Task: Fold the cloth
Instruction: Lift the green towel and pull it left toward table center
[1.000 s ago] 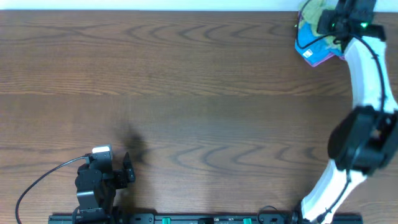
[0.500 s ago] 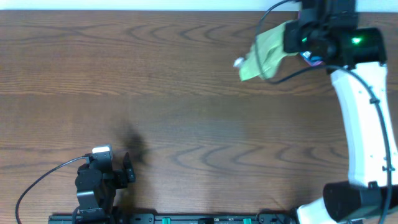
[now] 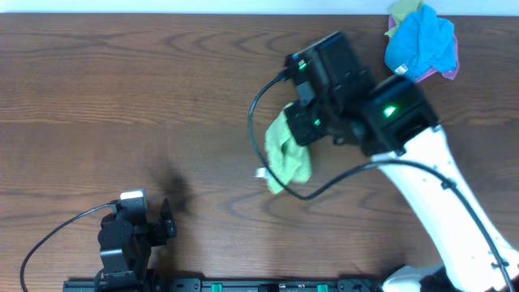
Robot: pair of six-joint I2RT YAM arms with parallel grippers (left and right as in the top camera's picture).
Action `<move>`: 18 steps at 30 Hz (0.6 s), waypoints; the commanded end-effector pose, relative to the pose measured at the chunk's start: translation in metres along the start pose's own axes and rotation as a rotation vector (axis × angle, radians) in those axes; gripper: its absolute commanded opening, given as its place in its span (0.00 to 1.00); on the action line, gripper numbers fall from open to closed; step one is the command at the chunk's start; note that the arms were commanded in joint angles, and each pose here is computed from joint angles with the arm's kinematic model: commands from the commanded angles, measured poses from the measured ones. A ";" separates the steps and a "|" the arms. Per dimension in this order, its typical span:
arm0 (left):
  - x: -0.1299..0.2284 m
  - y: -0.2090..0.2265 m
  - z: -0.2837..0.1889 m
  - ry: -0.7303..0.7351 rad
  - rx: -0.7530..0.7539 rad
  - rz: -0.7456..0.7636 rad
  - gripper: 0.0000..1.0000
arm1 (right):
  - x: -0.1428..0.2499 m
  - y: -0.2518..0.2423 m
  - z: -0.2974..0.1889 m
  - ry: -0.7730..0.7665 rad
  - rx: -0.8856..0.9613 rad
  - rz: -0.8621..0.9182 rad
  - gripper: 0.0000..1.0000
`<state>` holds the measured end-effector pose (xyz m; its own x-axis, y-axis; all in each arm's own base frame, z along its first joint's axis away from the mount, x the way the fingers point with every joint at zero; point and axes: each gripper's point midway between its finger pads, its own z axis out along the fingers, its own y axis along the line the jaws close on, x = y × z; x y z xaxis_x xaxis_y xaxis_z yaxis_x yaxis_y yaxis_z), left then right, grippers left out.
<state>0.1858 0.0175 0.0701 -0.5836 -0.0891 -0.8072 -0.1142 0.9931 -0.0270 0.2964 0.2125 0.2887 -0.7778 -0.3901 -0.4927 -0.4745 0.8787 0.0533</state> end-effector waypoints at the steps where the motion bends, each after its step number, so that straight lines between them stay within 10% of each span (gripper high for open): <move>1: 0.009 0.002 0.002 0.029 -0.009 0.010 0.95 | 0.017 0.003 0.002 -0.005 0.036 0.035 0.01; 10: 0.009 0.002 0.002 0.029 -0.009 0.010 0.95 | 0.083 0.022 0.040 -0.028 -0.086 0.037 0.01; 18: 0.009 0.002 0.002 0.027 -0.009 0.010 0.95 | 0.059 -0.001 0.065 -0.106 0.040 0.044 0.01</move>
<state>0.1860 0.0175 0.0703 -0.5826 -0.0890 -0.8078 -0.1141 0.9931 -0.0271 0.2604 0.2175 0.2104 -0.7438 -0.3382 -0.5766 -0.4763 0.8733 0.1021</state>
